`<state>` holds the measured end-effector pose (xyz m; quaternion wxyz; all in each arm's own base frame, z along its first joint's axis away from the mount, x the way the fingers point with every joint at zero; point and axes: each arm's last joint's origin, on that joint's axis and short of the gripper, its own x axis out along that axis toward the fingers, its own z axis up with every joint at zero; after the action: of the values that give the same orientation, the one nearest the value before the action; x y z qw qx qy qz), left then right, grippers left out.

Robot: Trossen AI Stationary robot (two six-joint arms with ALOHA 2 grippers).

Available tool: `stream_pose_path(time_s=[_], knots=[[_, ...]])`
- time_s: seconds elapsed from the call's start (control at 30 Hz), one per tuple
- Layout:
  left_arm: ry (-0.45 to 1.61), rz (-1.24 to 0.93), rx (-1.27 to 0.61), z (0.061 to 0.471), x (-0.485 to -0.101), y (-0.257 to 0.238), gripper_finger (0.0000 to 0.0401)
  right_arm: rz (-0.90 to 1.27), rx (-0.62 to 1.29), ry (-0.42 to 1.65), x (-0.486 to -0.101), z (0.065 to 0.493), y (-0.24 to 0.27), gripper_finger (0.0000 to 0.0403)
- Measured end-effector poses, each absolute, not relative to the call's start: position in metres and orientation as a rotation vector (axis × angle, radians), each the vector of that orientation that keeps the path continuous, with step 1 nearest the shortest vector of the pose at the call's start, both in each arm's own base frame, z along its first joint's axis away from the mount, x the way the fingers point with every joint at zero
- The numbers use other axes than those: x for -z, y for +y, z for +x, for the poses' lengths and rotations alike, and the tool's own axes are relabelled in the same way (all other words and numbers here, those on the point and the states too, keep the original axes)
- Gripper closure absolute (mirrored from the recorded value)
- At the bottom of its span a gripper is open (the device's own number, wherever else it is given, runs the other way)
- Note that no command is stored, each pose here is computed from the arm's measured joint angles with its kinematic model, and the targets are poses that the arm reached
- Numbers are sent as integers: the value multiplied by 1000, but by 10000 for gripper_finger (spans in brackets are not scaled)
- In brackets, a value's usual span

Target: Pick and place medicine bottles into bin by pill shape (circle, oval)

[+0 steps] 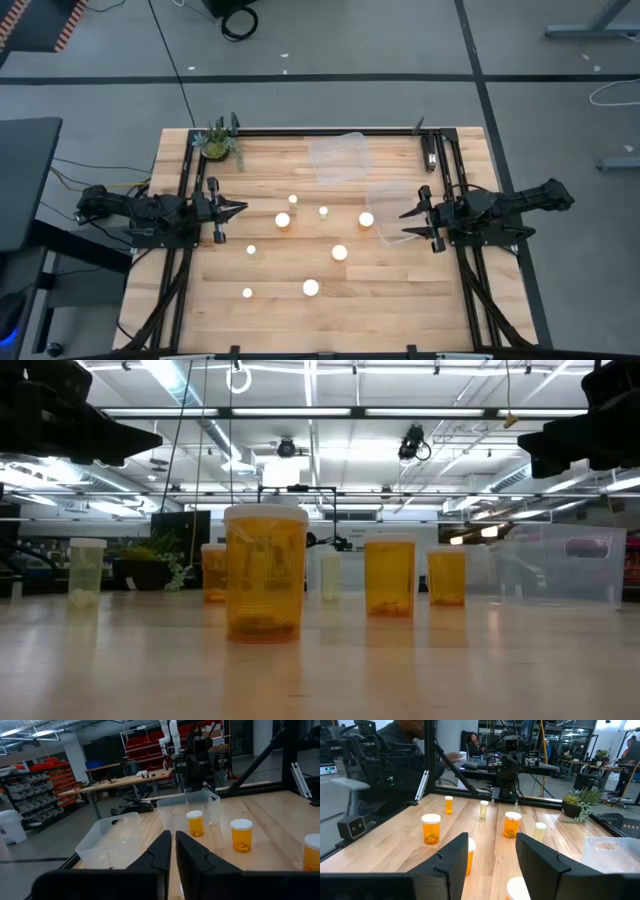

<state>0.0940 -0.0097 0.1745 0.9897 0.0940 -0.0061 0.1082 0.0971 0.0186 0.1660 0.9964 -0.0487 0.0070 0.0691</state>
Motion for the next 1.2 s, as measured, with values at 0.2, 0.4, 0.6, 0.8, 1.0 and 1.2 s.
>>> stream_pose_path(time_s=[0.2,0.4,0.6,0.8,1.0,1.2], knots=[[-13,188,-217,94,-175,-10,366,-98,-139,14,-166,97,19,230],[-13,189,-217,94,-175,-10,373,-98,-139,14,-166,97,19,230],[-13,189,-217,94,-175,-10,365,-98,-139,14,-166,97,19,230],[-13,189,-217,94,-175,-10,361,-98,-139,14,-166,97,19,230],[-13,189,-217,94,-175,-10,369,-98,-138,14,-166,97,19,230],[-13,189,-217,94,-175,-10,373,-97,-139,13,-166,97,19,230]])
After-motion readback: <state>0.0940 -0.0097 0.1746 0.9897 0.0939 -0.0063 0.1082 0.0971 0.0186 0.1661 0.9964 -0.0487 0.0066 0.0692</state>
